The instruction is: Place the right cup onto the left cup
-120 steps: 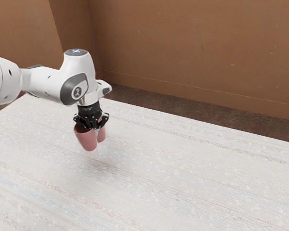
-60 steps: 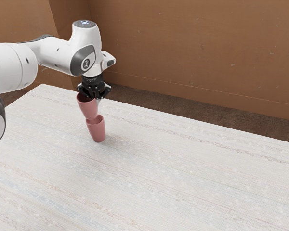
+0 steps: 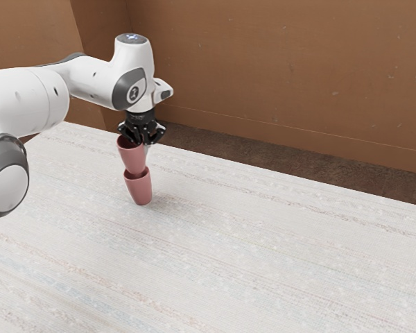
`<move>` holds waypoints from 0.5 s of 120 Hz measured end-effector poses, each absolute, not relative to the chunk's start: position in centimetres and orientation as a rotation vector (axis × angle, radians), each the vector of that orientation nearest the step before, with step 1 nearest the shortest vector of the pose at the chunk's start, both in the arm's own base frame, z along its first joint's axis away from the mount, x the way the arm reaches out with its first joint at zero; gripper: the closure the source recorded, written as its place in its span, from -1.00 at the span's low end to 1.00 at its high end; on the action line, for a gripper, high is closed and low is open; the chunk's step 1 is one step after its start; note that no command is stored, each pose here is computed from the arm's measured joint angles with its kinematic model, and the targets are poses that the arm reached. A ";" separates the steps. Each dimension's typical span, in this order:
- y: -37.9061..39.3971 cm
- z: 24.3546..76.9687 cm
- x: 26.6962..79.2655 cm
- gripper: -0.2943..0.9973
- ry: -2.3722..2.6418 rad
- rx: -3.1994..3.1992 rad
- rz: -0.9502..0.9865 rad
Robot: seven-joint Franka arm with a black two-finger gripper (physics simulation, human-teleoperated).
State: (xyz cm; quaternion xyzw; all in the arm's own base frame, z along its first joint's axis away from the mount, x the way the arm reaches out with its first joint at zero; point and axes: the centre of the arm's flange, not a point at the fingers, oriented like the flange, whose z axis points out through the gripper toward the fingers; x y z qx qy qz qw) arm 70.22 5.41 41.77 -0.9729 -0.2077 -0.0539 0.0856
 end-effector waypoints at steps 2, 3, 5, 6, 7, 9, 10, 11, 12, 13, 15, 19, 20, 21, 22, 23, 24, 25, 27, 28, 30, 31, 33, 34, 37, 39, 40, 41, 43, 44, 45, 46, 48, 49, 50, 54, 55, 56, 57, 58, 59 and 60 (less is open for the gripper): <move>5.5 41.7 70.2 0.67 -0.620 -2.900 -0.157; 5.6 41.6 70.2 0.67 -0.620 -2.899 -0.156; 5.6 41.5 70.3 0.67 -0.620 -2.899 -0.153; 5.7 41.4 70.3 0.67 -0.620 -2.899 -0.151; 5.7 41.3 70.3 0.67 -0.619 -2.898 -0.150; 5.8 41.2 70.4 0.67 -0.619 -2.898 -0.147; 5.8 41.1 70.4 0.67 -0.619 -2.898 -0.145; 5.8 41.0 70.4 0.67 -0.618 -2.898 -0.143; 5.8 41.0 70.4 0.67 -0.618 -2.898 -0.141; 5.8 40.9 70.4 0.67 -0.617 -2.898 -0.139; 5.8 40.7 70.4 0.67 -0.616 -2.898 -0.136; 5.9 40.5 70.5 0.67 -0.614 -2.899 -0.131; 5.9 40.4 70.5 0.67 -0.614 -2.899 -0.130; 5.9 40.3 70.5 0.67 -0.613 -2.899 -0.128; 5.9 40.3 70.5 0.67 -0.612 -2.899 -0.127; 5.9 40.2 70.5 0.67 -0.612 -2.899 -0.126; 5.9 40.2 70.5 0.67 -0.611 -2.899 -0.125; 5.9 40.1 70.5 0.67 -0.610 -2.899 -0.124; 5.9 40.1 70.5 0.67 -0.609 -2.899 -0.122; 5.9 40.0 70.5 0.67 -0.609 -2.899 -0.122; 5.9 40.0 70.5 0.67 -0.607 -2.900 -0.121; 5.9 39.9 70.5 0.67 -0.607 -2.900 -0.120; 5.9 39.9 70.5 0.67 -0.606 -2.900 -0.120; 5.9 39.9 70.5 0.67 -0.605 -2.900 -0.119; 5.9 39.8 70.6 0.67 -0.604 -2.901 -0.118; 5.9 39.7 70.6 0.67 -0.603 -2.902 -0.116; 5.9 39.7 70.6 0.67 -0.603 -2.902 -0.115; 5.9 39.7 70.6 0.67 -0.602 -2.902 -0.115; 5.8 39.6 70.6 0.67 -0.602 -2.903 -0.114; 5.8 39.6 70.6 0.67 -0.601 -2.903 -0.114; 5.8 39.6 70.6 0.67 -0.601 -2.904 -0.113; 5.8 39.6 70.6 0.67 -0.601 -2.904 -0.113; 5.8 39.6 70.6 0.67 -0.601 -2.905 -0.112; 5.8 39.6 70.6 0.66 -0.601 -2.906 -0.112; 5.8 39.5 70.6 0.66 -0.600 -2.906 -0.112; 5.8 39.5 70.6 0.57 -0.599 -2.909 -0.111; 5.8 39.5 70.6 0.54 -0.598 -2.909 -0.111; 5.8 39.5 70.6 0.51 -0.598 -2.910 -0.111; 5.8 39.5 70.6 0.48 -0.597 -2.911 -0.111; 5.8 39.5 70.6 0.45 -0.596 -2.911 -0.110; 5.8 39.5 70.6 0.42 -0.596 -2.912 -0.110; 5.8 39.5 70.6 0.39 -0.595 -2.912 -0.110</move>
